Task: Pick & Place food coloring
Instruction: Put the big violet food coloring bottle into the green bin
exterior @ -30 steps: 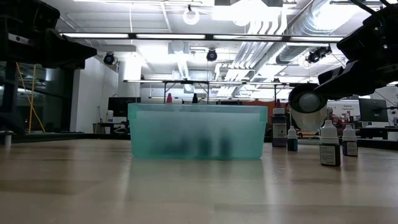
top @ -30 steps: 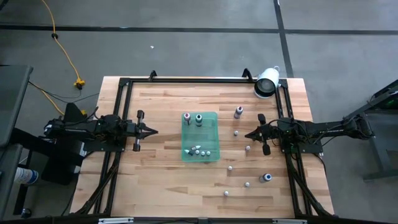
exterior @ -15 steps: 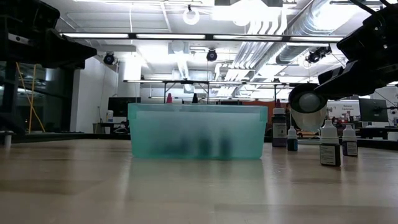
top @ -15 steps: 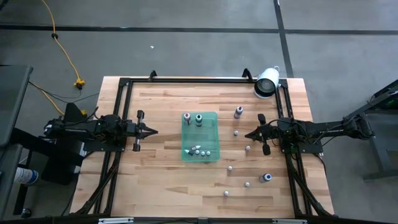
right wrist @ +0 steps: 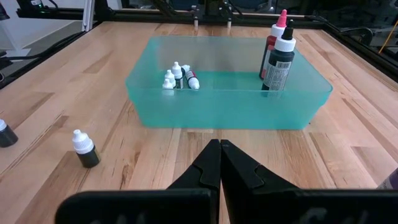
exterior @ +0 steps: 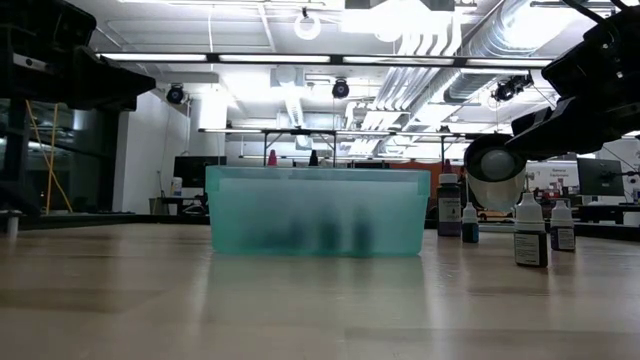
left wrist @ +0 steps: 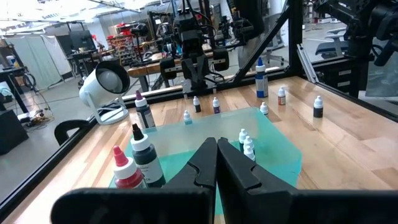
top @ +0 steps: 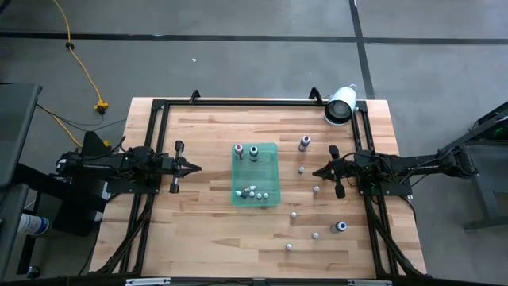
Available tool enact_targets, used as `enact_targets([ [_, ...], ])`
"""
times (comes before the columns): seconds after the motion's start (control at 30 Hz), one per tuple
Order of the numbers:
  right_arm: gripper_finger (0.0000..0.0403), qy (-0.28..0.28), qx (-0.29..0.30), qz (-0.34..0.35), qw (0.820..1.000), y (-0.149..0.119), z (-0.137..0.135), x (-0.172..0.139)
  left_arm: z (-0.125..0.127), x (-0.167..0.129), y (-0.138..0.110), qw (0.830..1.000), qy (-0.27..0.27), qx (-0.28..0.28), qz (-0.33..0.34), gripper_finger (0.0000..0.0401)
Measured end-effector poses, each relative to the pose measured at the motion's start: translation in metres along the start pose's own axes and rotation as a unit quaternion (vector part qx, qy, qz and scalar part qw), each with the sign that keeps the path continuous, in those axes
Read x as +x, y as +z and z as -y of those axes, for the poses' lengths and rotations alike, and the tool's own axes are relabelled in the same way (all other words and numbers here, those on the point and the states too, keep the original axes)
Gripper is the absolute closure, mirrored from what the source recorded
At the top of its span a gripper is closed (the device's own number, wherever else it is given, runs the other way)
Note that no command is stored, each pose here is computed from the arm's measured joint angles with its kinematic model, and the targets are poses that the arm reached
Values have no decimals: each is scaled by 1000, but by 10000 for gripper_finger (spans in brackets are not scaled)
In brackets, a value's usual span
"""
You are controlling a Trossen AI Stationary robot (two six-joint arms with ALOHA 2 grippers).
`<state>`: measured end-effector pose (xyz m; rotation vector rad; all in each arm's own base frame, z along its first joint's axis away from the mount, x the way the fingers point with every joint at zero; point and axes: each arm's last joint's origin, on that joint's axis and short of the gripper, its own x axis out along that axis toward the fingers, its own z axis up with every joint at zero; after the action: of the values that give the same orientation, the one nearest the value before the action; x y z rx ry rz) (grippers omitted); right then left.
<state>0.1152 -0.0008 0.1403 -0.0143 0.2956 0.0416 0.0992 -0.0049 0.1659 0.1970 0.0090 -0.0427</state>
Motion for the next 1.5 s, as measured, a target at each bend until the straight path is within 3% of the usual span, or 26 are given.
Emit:
enact_targets([
  [0.2,402,0,-1,0,1000,0,0,0,0,0,0,1000,0,0,0,401],
  [0.37,402,-41,-109,-6,993,0,2,0,0,0,0,1000,0,0,0,401],
  [0.6,402,-77,-121,-8,990,1,5,0,0,0,0,1000,0,0,0,401],
  [0.83,402,-64,16,28,997,5,4,0,0,0,0,1000,0,0,0,401],
  [1.03,402,-52,119,159,979,30,6,-7,0,0,0,1000,0,0,0,401],
  [1.2,402,-13,181,173,968,33,5,-10,0,0,0,1000,0,0,0,401],
  [1.37,402,-10,155,160,975,35,6,-11,0,0,0,1000,0,0,0,401],
  [1.5,402,-56,109,105,987,53,10,-19,0,0,0,1000,0,0,0,401],
])
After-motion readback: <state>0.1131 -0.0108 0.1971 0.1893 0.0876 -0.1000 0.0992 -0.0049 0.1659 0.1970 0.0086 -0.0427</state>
